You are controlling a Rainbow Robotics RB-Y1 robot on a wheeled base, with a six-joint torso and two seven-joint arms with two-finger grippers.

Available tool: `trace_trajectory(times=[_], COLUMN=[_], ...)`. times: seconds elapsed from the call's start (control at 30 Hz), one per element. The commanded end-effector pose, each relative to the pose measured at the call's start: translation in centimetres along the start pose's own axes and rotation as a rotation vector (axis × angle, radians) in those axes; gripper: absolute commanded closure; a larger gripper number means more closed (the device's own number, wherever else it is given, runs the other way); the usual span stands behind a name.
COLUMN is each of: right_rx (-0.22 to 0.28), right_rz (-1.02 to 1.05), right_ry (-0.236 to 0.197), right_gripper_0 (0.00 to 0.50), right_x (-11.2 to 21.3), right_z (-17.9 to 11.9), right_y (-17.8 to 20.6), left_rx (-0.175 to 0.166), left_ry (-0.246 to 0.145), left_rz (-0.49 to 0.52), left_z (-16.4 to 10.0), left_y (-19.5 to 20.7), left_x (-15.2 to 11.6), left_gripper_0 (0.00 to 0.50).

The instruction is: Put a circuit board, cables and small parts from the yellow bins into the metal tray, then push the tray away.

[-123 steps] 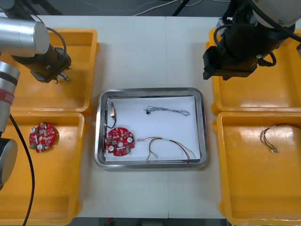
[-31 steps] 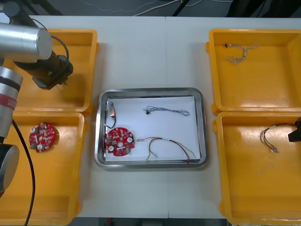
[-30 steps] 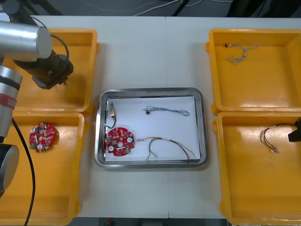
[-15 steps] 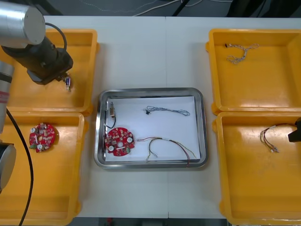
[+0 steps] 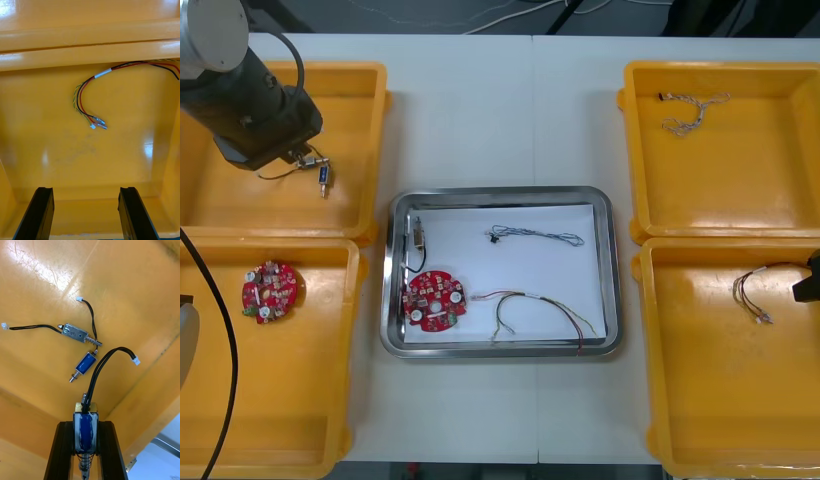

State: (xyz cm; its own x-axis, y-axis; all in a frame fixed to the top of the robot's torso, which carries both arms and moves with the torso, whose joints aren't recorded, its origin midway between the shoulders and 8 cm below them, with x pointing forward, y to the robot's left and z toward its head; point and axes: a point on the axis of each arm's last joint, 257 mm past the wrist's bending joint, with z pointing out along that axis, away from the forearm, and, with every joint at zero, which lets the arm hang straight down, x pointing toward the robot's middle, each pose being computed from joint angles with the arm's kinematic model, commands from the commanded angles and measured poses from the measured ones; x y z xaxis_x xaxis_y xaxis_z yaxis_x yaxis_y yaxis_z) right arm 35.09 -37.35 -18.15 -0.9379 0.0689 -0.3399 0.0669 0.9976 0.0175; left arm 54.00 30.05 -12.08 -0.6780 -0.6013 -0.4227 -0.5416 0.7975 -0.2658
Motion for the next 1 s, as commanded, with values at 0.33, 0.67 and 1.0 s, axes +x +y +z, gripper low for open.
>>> trace_trajectory(times=[0.33,0.67,1.0], right_rx=[0.016,0.016,0.016], right_rz=[0.022,0.022,0.022], right_ry=[-0.038,-0.038,-0.038], right_gripper_0=[0.000,0.000,0.000], right_x=[-0.5,-0.5,-0.5], right_z=[-0.9,-0.9,-0.9], right_y=[-0.6,-0.6,-0.6], left_rx=[0.035,0.040,0.021], left_ry=[-0.131,-0.132,-0.051], left_rz=[0.140,0.259,0.403], left_z=[-5.9,-6.1,-3.9], left_y=[0.9,-1.0,-2.9], left_x=[-2.9,-0.8,4.0], left_gripper_0=[0.500,0.500,0.500])
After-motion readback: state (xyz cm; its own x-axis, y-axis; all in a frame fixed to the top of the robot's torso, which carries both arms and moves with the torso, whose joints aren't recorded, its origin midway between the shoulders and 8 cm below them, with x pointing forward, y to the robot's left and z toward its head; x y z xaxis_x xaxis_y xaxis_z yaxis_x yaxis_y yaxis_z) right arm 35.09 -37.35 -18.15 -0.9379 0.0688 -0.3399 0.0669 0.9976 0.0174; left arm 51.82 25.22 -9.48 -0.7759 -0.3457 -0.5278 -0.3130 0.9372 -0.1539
